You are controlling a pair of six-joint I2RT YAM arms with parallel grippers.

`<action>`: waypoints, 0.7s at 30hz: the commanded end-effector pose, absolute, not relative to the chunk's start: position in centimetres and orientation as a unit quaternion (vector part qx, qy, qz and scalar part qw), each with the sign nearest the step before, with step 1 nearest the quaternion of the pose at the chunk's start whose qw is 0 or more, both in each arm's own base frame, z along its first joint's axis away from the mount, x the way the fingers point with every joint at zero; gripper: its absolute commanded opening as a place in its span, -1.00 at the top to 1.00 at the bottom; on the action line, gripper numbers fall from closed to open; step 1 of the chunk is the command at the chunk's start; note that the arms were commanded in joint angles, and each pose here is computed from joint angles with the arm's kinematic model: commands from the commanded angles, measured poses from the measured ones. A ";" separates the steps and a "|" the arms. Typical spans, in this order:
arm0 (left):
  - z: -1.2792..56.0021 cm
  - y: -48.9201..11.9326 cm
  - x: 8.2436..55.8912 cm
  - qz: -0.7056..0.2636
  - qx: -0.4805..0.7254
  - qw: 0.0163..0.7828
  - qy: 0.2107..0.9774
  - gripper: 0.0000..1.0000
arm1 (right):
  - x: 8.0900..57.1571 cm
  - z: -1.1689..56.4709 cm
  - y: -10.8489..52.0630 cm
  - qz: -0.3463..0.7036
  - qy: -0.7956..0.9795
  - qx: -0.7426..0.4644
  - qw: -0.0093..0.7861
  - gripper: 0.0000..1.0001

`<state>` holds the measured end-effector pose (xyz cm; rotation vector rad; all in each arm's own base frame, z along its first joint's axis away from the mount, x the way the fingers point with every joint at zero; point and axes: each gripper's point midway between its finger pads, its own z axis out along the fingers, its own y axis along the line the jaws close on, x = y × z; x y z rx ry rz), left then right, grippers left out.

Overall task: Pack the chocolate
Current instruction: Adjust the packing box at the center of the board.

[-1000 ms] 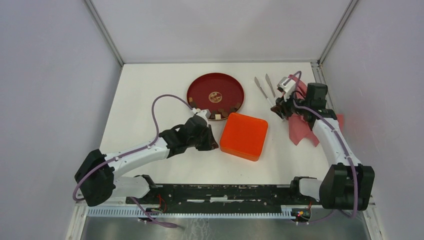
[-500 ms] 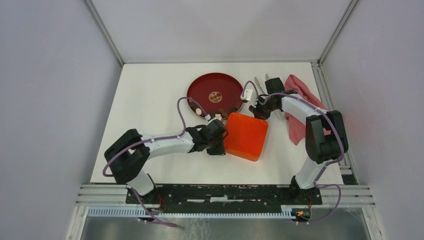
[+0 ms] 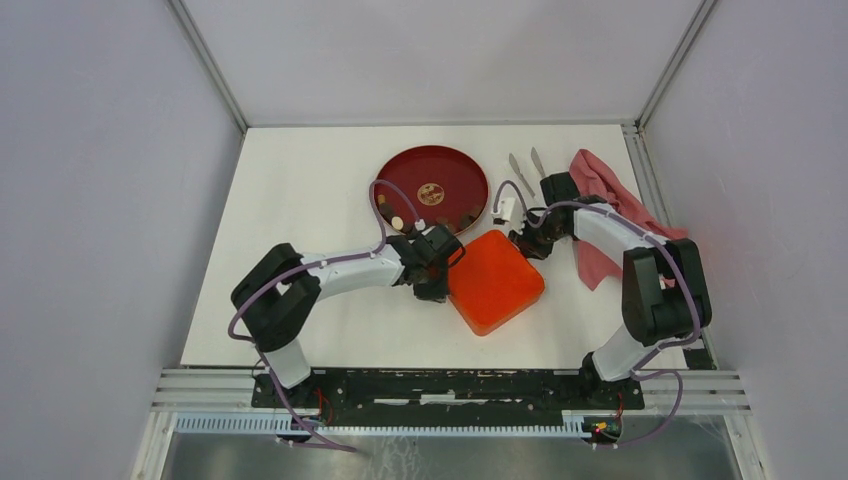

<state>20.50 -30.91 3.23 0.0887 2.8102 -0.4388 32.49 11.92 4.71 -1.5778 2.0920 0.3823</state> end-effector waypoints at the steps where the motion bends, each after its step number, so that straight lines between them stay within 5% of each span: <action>1: 5.9 -31.8 23.5 -0.165 0.048 0.215 0.962 0.72 | 29.9 4.2 12.5 0.158 0.807 -0.518 0.234 0.41; 10: 8.5 -24.1 23.9 -0.107 -0.020 0.229 0.967 0.81 | 32.1 4.9 10.9 0.113 0.839 -0.455 0.276 0.41; 21: 8.3 -24.3 24.8 -0.123 -0.065 0.201 0.970 0.96 | 32.0 3.7 9.6 0.089 0.866 -0.417 0.263 0.40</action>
